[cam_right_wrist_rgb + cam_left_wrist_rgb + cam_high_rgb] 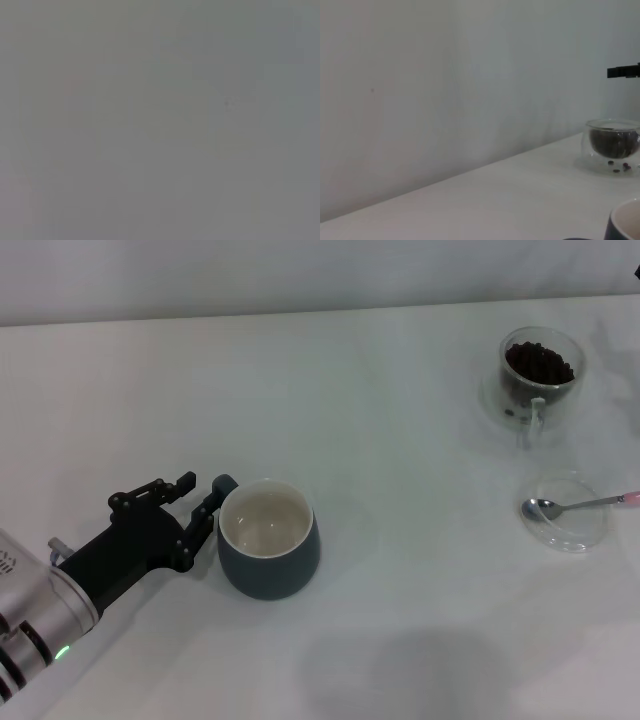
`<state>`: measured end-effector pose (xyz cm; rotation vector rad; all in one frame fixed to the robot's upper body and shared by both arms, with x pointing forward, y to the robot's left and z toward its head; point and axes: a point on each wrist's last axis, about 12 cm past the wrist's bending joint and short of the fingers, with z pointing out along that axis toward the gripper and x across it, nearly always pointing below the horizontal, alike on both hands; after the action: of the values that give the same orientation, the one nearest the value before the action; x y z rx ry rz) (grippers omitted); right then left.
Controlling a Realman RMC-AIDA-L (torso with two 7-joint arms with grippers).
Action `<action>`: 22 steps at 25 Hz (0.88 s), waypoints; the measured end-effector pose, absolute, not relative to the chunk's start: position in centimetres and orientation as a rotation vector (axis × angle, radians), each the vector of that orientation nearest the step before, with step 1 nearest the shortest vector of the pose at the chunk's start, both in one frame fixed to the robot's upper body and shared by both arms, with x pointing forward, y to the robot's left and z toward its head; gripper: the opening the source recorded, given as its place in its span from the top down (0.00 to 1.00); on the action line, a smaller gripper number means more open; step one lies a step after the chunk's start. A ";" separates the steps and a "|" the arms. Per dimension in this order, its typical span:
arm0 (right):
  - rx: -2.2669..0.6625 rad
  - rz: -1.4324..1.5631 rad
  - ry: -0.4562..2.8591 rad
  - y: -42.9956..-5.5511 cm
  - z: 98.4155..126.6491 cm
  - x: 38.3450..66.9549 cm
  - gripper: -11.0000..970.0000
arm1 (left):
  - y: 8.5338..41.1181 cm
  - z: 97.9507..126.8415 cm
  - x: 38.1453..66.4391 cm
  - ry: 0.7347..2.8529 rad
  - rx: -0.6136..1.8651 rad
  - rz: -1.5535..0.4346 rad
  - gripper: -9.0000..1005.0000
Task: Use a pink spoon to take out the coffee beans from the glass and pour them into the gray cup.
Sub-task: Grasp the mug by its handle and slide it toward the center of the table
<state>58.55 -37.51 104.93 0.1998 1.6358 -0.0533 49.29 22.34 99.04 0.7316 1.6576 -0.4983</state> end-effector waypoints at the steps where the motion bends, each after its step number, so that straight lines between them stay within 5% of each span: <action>1: 0.200 -0.055 1.636 -37.6 104.9 58.5 0.11 | 22.3 99.1 49.3 1.658 0.728 -0.500 0.80; 6: 0.197 -0.057 1.627 -37.6 105.1 58.5 0.11 | 22.4 99.0 49.1 1.668 0.710 -0.509 0.61; 8: 0.195 -0.056 1.622 -37.6 105.1 58.5 0.11 | 22.5 98.9 48.8 1.673 0.700 -0.512 0.40; 22: 0.236 -0.035 1.597 -38.4 105.2 58.0 0.11 | 24.4 98.2 46.2 1.692 0.525 -0.501 0.27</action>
<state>57.97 -38.44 105.25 0.2363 1.5967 -0.0347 46.23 24.40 98.25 0.5253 1.6924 -0.5005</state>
